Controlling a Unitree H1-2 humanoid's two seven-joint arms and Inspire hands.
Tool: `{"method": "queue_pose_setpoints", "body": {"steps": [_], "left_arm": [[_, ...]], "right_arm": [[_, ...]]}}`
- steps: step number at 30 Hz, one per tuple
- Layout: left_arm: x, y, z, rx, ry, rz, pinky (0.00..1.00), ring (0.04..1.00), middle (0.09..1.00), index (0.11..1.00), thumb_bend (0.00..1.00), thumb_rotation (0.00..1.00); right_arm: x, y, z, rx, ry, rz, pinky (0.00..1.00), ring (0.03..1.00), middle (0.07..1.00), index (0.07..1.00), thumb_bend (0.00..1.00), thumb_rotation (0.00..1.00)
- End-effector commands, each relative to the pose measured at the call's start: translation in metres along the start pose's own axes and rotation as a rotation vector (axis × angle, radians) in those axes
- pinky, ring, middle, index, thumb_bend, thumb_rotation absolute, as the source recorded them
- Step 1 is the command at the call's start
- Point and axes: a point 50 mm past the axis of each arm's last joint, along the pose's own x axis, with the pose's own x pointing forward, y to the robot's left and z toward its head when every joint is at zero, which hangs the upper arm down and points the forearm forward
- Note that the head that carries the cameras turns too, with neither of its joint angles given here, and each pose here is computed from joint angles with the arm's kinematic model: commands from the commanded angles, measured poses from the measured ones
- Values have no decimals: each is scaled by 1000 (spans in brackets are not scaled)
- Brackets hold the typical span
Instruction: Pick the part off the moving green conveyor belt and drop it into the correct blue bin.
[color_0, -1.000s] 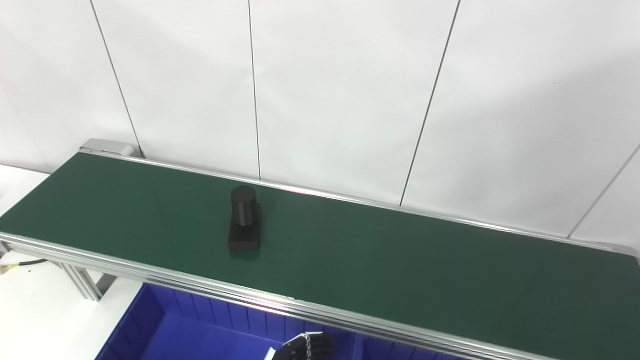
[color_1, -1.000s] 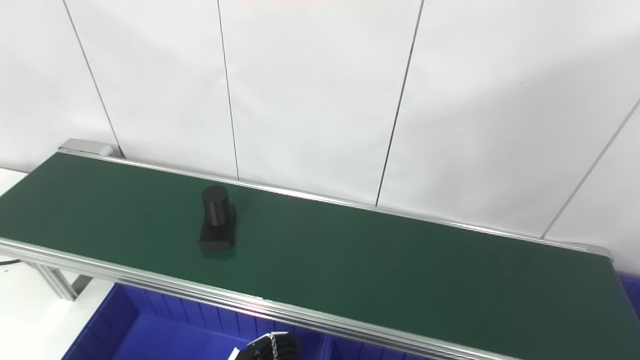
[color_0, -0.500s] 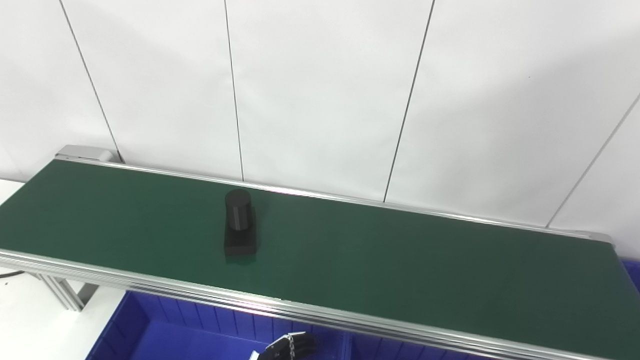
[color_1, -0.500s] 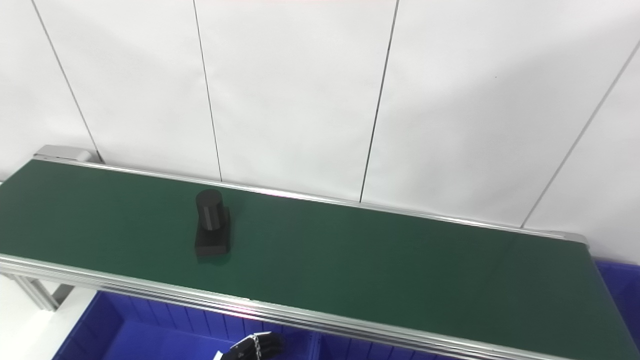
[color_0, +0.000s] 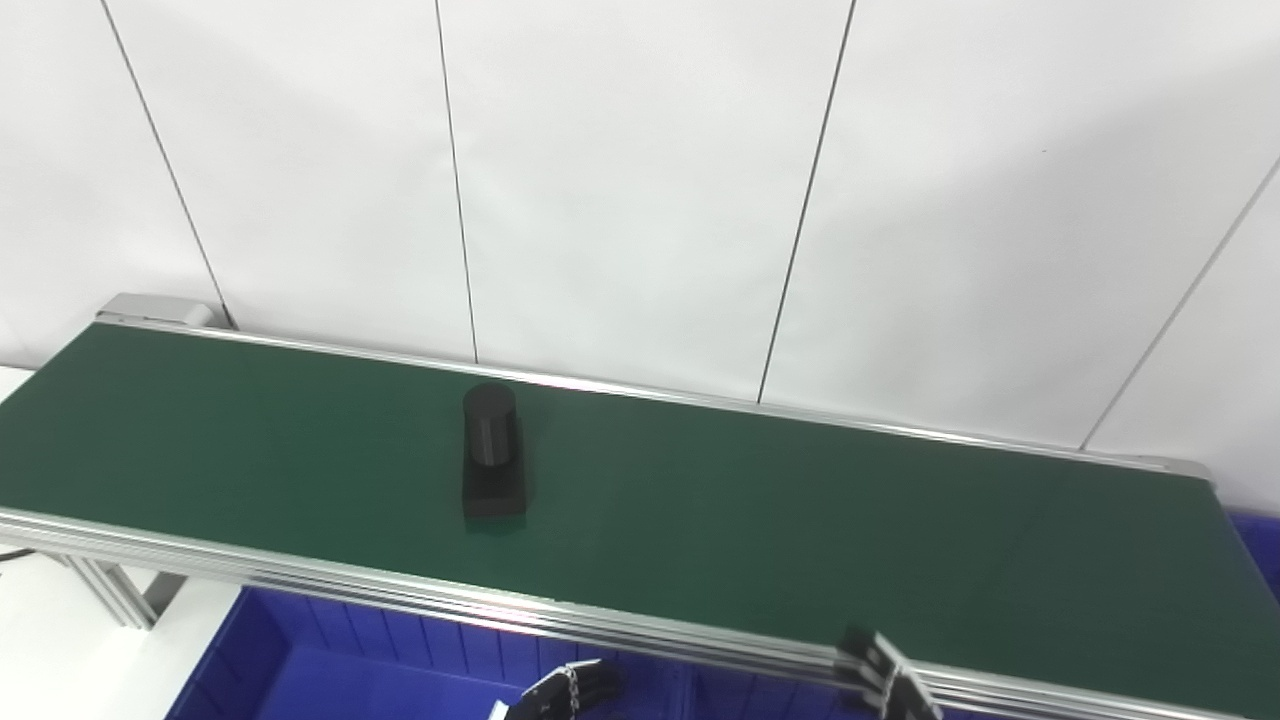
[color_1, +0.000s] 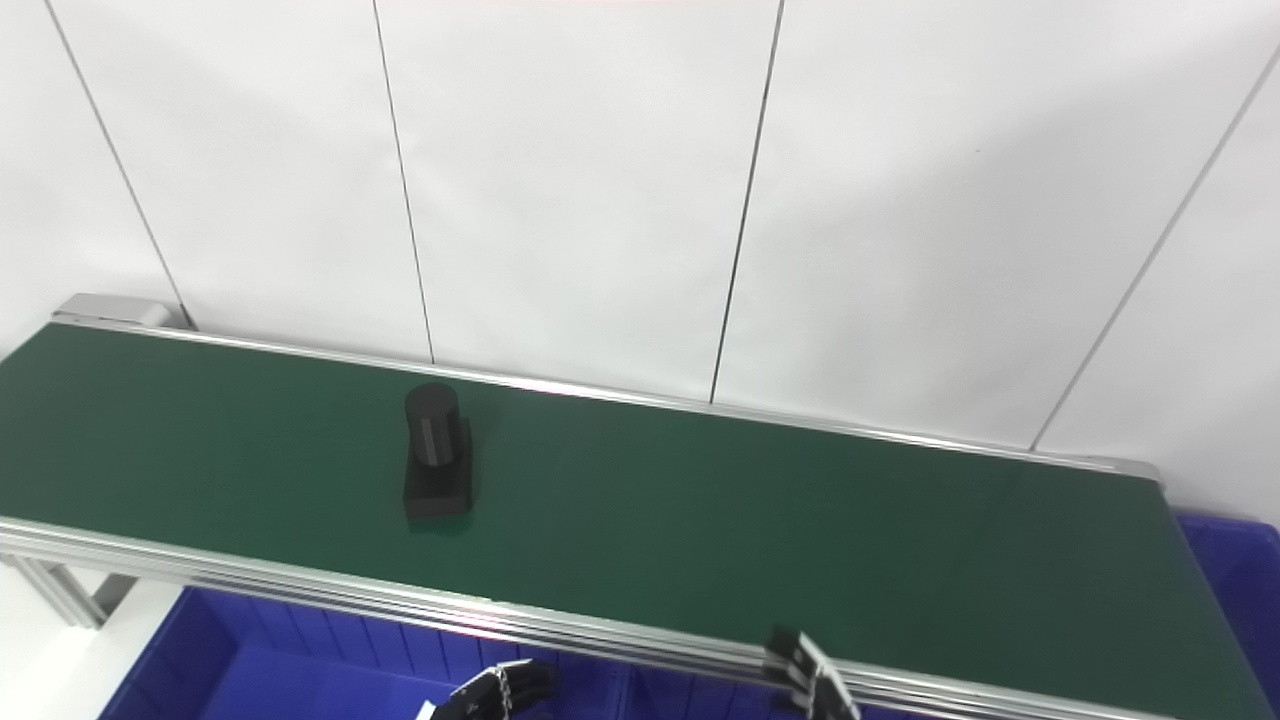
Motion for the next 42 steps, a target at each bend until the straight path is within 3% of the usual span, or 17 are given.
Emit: {"method": "queue_pose_setpoints", "body": {"steps": [1,9,16,22,24,31,42], "left_arm": [[6,-4,11,-3,-69,-10,870,765,742,688,151,76],[3,-6,13,-19,-76,-18,884,783,755,700,123,90],[0,-6,13,-25,-77,1,885,778,751,706,70,64],[0,-2,17,-17,-95,6,958,810,768,725,18,110],[1,-1,20,-20,-104,6,974,831,781,726,6,111],[3,5,25,-35,-128,-4,940,833,784,728,148,100],[4,12,30,-52,-152,-23,915,802,757,706,305,7]], "right_arm": [[21,-1,24,10,-136,-23,681,775,819,841,687,113],[80,-10,71,-50,-275,-4,699,778,827,864,690,154],[126,-13,108,-98,-333,54,718,799,850,895,723,193],[160,-6,132,-115,-355,79,709,805,850,895,780,231],[169,-4,137,-125,-359,92,702,805,854,902,793,218],[193,6,144,-146,-356,130,668,819,870,917,805,241],[229,31,134,-194,-289,201,730,840,896,951,841,272]]}}
